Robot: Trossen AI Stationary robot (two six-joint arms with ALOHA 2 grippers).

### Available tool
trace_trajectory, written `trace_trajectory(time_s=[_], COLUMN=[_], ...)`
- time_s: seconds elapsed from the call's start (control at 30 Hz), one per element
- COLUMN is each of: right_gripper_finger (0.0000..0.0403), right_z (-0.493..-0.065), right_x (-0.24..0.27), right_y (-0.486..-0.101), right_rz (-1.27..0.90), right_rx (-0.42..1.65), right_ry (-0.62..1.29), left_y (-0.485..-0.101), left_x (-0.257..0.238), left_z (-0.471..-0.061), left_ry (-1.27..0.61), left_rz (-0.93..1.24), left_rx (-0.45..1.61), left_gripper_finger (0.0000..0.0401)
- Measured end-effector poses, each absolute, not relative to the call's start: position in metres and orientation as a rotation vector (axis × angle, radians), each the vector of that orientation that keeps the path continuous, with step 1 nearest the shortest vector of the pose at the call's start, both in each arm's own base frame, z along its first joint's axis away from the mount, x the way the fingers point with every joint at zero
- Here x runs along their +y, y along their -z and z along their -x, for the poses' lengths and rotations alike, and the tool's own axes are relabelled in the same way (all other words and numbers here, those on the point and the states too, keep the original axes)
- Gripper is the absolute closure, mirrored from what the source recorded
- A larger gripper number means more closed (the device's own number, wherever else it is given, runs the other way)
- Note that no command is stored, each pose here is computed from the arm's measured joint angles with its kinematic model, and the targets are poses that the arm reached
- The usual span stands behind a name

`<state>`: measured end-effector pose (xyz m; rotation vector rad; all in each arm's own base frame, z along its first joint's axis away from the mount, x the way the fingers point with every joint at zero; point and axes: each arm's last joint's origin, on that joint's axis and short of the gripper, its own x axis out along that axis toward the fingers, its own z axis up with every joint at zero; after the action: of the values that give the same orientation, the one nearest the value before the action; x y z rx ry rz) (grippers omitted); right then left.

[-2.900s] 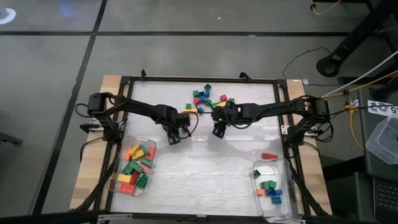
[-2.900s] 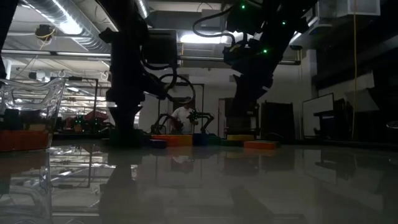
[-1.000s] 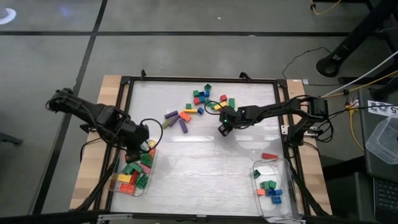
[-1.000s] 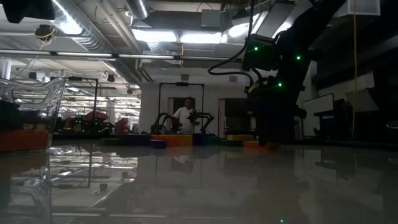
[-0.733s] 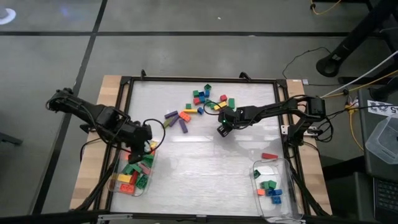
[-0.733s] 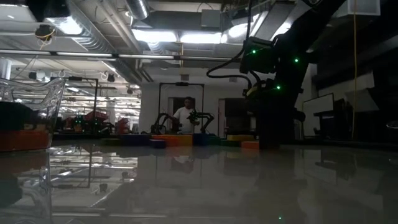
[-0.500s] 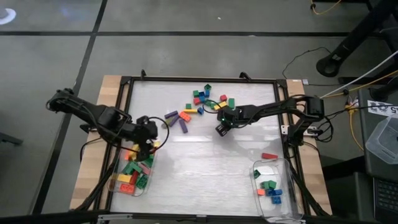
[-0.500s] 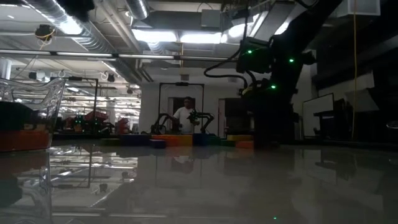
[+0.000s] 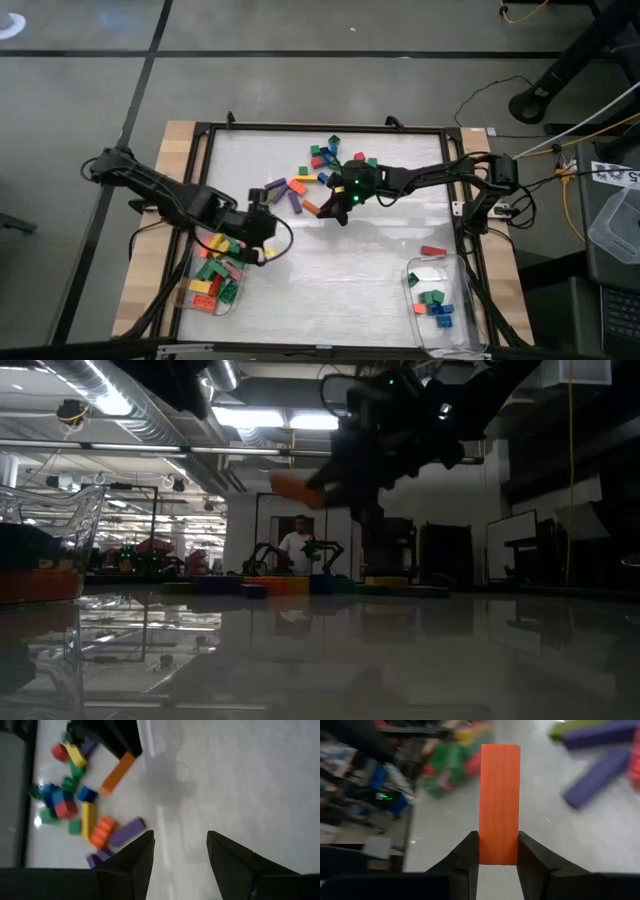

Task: Sort blocks by size
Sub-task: Put the large orange wooden block into the left transparent bin

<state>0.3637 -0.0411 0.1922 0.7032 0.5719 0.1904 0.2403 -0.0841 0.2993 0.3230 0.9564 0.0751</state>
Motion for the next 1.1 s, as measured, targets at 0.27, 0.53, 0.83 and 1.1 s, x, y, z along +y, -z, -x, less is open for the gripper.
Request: trace_trajectory(time_s=[0.27, 0.53, 0.83, 1.1], right_gripper_finger=[0.0299, 0.0298, 0.0298, 0.0299], right_z=[-0.365, -0.364, -0.366, -0.368], right_x=[-0.039, -0.037, -0.017, -0.007], right_y=[-0.196, -0.197, -0.197, -0.2], right_rz=[-0.716, -0.675, -0.608, -0.589], right_rx=[0.554, 0.552, 0.555, 0.534], right_ry=[-0.269, -0.319, -0.398, -0.419], left_y=[-0.286, -0.276, -0.273, -0.262], left_x=[-0.087, -0.076, -0.064, -0.065], left_z=[-0.27, -0.29, -0.302, -0.309], left_ry=[-0.131, -0.118, -0.091, 0.014], left_rz=[-0.519, -0.48, -0.48, -0.458], left_rx=[0.887, 0.884, 0.866, 0.897], left_gripper_finger=[0.0233, 0.0233, 0.0233, 0.0233])
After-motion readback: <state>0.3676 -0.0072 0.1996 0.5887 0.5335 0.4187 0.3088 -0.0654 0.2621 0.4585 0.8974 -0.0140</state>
